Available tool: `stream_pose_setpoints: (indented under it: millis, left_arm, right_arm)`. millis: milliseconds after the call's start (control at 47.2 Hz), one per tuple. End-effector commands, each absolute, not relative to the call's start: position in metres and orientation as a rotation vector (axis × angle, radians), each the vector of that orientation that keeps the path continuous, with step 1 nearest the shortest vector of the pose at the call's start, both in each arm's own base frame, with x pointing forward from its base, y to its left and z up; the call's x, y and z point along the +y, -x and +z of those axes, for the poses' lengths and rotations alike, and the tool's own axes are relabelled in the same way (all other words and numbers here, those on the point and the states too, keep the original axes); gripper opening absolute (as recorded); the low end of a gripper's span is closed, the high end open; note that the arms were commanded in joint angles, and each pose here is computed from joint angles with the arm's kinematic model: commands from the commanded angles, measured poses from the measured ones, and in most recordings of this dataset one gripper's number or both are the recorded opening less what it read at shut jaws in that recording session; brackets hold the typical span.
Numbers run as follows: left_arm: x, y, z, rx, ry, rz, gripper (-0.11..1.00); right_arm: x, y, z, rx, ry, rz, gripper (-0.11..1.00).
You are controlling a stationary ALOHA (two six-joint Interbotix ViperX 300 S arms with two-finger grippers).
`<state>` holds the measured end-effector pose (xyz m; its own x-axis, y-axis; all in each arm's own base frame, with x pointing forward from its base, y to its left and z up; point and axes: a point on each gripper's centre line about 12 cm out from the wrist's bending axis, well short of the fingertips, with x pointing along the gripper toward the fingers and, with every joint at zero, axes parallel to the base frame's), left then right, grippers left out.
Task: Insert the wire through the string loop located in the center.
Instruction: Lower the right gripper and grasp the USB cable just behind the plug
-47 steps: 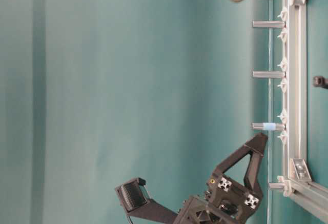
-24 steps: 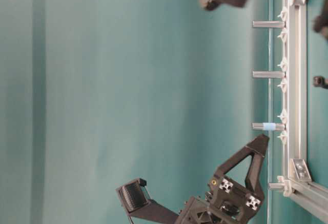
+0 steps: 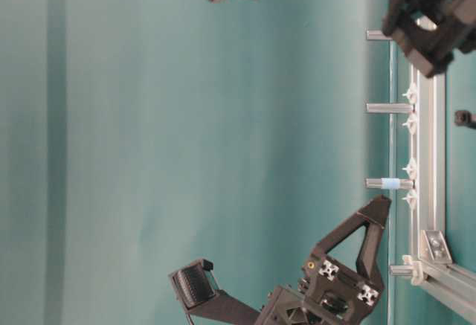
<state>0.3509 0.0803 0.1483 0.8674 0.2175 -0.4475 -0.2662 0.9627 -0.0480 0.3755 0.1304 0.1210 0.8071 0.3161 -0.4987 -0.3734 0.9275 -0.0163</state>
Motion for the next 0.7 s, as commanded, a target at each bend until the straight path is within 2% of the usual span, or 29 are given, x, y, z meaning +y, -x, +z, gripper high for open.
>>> stream_pose_setpoints:
  millis: [0,678]
  left_arm:
    - [0.0789,-0.3527,0.161,0.417,0.101,0.247,0.0]
    - [0.0788,-0.3524,0.1599,0.421,0.101,0.247,0.0]
  right_arm:
    - [0.1309,-0.3748,0.1391,0.465,0.109,0.372,0.07]
    - [0.1211,-0.366,0.1366,0.482,0.109,0.356,0.07]
